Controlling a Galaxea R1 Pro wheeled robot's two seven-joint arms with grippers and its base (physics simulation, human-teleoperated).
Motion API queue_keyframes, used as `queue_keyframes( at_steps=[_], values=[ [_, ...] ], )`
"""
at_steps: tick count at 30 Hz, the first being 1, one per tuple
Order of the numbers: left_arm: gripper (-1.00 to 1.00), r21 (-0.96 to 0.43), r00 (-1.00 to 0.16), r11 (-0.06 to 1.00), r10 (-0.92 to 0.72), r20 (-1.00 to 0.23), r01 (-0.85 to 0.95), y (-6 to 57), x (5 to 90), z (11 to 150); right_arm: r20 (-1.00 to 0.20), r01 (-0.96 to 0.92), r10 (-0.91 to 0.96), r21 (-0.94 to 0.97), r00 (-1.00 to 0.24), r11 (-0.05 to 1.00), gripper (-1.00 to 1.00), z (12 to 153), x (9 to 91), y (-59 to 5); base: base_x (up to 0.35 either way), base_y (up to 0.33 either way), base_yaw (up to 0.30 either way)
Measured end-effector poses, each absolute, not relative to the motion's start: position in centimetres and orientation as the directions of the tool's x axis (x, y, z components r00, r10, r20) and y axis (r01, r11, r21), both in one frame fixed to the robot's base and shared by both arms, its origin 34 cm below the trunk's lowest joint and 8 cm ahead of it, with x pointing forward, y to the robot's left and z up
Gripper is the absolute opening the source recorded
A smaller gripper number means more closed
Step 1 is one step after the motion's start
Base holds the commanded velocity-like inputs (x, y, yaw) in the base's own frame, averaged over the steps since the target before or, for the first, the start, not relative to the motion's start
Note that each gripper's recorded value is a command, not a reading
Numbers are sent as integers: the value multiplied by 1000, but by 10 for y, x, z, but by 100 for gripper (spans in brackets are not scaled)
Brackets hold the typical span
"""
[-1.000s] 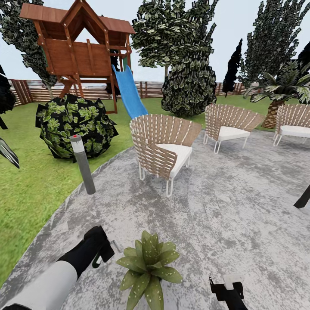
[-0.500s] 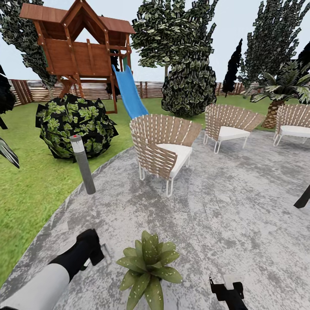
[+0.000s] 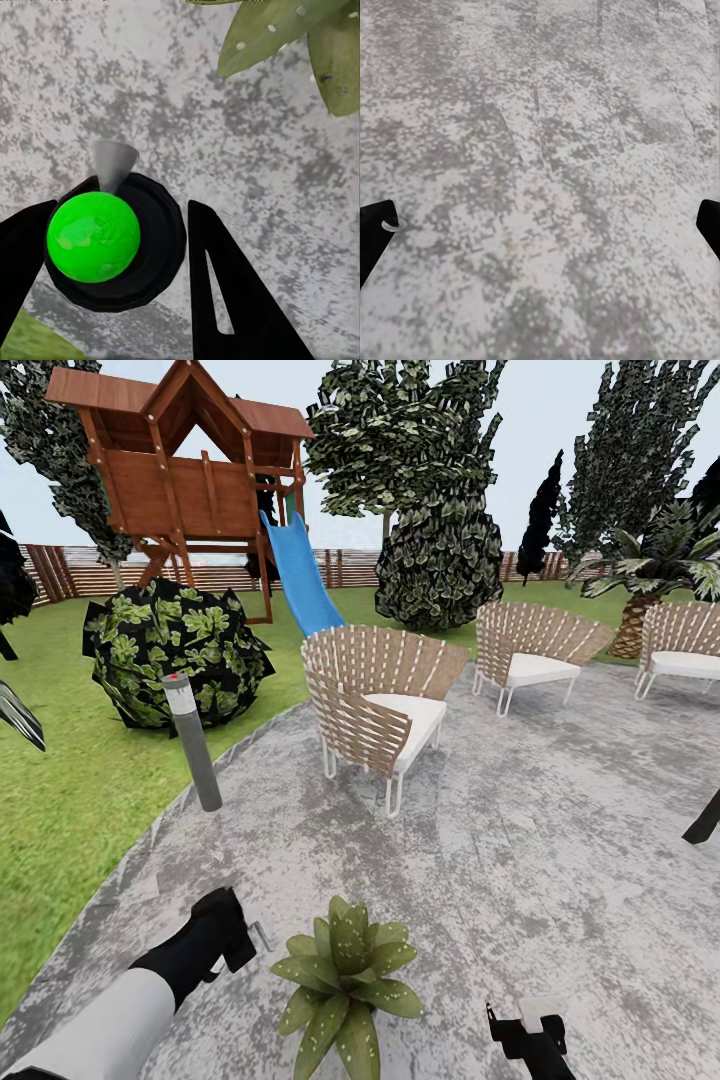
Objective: Pick up the pesticide atomizer in the garden and spray insectifuge to fully cover both potted plants in the garden.
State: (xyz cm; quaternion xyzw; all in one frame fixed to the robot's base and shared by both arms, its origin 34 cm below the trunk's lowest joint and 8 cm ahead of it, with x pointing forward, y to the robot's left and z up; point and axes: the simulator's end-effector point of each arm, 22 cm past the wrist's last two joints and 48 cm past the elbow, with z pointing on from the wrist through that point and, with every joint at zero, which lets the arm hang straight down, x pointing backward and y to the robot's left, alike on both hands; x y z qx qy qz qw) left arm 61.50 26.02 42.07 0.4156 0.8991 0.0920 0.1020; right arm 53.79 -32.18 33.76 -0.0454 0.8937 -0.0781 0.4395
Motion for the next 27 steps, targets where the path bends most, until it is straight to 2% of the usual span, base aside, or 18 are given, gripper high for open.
queue_keyframes(
  at_steps=[9, 18, 24, 27],
  values=[
    [-100, 218, -598, 621, 784, -167, 753, 207, 620, 427, -778, -12, -150, -180, -610, 984, 100, 337, 537, -322, 0, 0, 0],
    [-100, 223, -613, 620, 783, -110, 752, 253, 605, 411, -779, -12, -150, -180, -609, 984, 100, 338, 538, -322, 0, 0, 0],
    [-100, 197, -589, 610, 792, -158, 768, 213, 610, 416, -779, -12, -150, -180, -609, 984, 100, 338, 538, -322, 0, 0, 0],
    [-100, 138, -574, 598, 799, -180, 790, 188, 605, 419, -778, -12, -150, -180, -610, 984, 100, 338, 538, -322, 0, 0, 0]
  ],
)
